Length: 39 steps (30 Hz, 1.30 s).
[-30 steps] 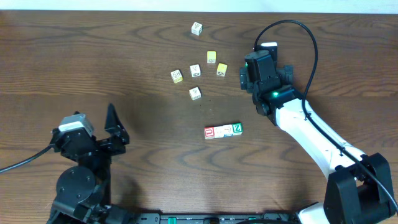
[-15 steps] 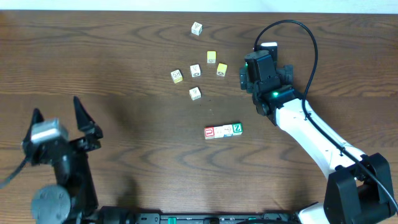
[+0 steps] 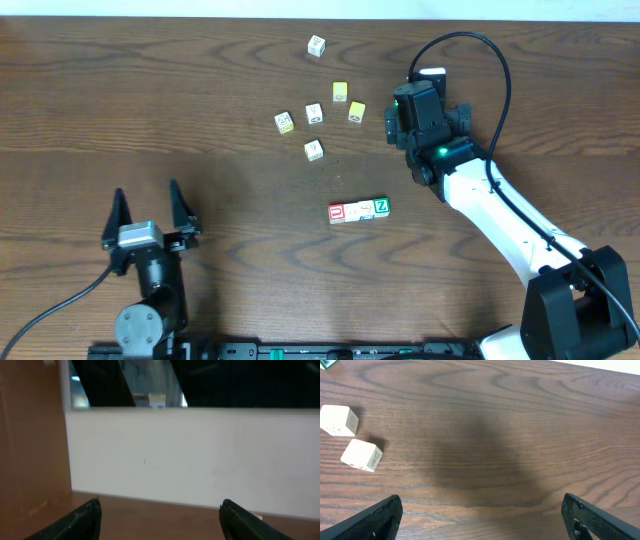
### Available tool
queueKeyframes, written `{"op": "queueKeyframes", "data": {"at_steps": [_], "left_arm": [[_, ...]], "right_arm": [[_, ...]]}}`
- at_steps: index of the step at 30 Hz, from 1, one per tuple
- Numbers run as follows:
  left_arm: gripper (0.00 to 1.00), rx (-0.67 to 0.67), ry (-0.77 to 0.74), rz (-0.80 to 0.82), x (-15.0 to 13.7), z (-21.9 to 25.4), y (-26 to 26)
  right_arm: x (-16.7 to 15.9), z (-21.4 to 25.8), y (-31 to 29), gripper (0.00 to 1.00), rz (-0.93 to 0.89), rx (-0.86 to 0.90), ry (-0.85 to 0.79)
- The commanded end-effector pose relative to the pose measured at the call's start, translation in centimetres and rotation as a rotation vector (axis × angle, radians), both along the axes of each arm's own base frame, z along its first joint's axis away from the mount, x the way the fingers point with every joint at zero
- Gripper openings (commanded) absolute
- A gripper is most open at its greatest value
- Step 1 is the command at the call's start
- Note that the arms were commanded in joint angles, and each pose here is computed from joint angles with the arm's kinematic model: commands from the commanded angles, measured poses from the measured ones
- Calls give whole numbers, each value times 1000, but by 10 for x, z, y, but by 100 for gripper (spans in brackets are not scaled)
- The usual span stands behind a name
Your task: Lift 4 blocks
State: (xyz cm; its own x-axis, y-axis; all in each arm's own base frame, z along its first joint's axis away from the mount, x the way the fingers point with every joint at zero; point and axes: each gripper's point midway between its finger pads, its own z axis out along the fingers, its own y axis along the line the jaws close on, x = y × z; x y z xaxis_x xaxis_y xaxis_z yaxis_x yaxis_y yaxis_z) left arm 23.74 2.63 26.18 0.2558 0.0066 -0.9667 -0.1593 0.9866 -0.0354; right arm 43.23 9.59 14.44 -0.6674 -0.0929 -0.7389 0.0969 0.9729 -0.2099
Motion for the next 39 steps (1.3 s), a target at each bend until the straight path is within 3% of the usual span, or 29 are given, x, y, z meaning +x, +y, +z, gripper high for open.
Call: {"op": "queueKeyframes", "data": {"at_steps": [1,8,22,39], "left_arm": [[76,13,-2,6,0,-14,2],[76,19,71,15,2,-41,6],[76,11,416,-5,4,-125,3],[76,11,415,-8,5,-125,3]], "right_arm": [[4,10,0,99,-3,-1,-23],[4,10,0,99,-3,-1,-23],[4,10,0,99,-3,-1,-23],[4,10,0,99,-3,-1,-23]]}}
